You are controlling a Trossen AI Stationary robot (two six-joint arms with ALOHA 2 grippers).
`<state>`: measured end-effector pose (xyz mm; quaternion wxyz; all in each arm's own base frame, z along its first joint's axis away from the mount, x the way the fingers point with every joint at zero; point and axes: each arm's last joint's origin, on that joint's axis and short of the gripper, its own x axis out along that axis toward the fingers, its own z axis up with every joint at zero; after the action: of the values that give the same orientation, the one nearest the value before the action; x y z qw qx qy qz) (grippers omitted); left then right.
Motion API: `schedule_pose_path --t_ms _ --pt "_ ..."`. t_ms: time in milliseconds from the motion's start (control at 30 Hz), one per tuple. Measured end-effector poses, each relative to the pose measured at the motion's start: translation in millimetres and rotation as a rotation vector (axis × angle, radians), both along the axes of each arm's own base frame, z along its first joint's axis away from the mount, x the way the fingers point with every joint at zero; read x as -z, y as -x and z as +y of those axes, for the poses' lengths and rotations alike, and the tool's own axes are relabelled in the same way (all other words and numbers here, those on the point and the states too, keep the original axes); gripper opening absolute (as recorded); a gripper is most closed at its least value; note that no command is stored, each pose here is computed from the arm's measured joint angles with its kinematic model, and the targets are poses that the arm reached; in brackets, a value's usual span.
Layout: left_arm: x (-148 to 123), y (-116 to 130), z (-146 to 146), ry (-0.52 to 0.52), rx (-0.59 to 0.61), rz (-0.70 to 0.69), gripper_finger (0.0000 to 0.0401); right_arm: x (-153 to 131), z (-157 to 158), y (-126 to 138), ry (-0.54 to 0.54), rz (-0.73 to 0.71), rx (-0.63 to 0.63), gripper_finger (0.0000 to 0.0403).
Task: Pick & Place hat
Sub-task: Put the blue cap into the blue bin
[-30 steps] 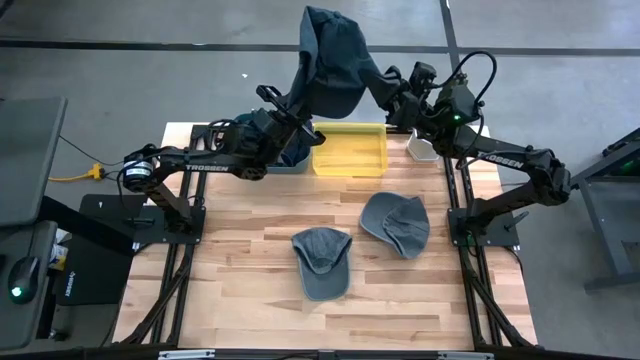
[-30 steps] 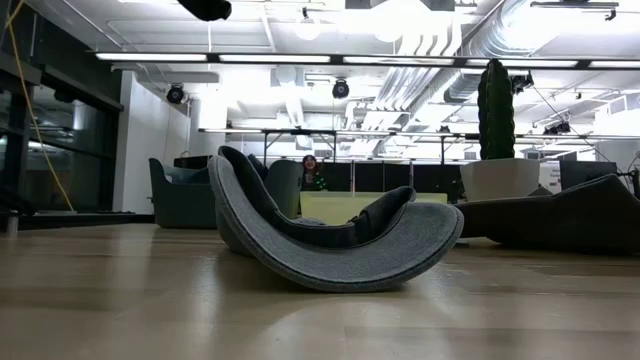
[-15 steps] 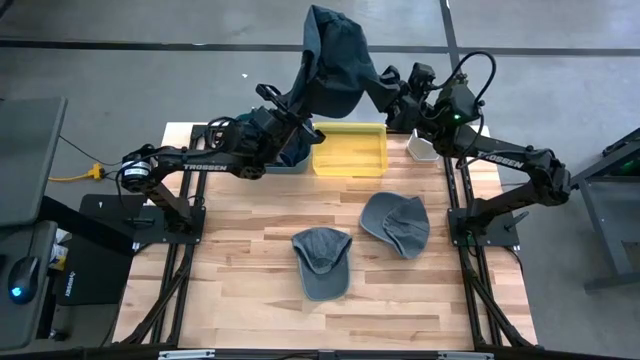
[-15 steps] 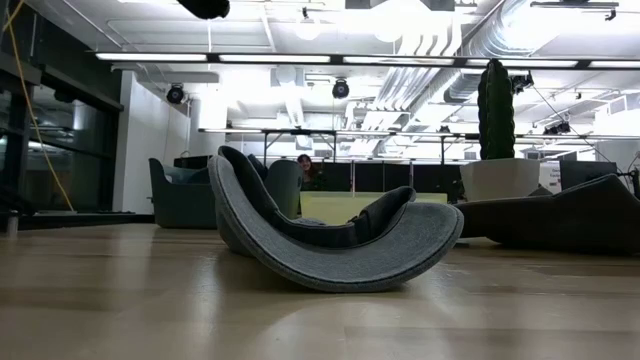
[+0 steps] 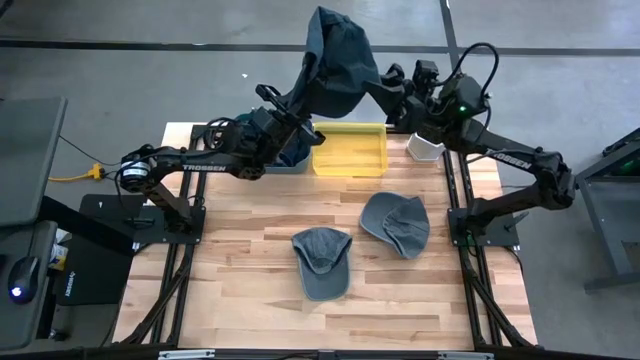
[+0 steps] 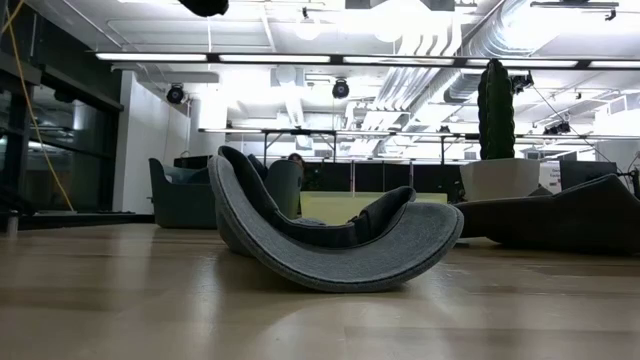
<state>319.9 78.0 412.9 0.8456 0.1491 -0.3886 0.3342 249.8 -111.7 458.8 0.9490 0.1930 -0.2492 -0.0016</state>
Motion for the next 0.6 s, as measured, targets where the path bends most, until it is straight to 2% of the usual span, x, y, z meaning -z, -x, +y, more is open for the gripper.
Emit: schedule_pose_path --t_ms 333,600 --pt "0 0 0 0.003 -0.032 0.007 0.0000 0 -6 17 0.012 0.109 -0.012 0.0198" --pt "0 2 1 0.009 -0.062 0.004 0.0000 -5 -1 35 0.033 0.148 -0.003 0.0217"
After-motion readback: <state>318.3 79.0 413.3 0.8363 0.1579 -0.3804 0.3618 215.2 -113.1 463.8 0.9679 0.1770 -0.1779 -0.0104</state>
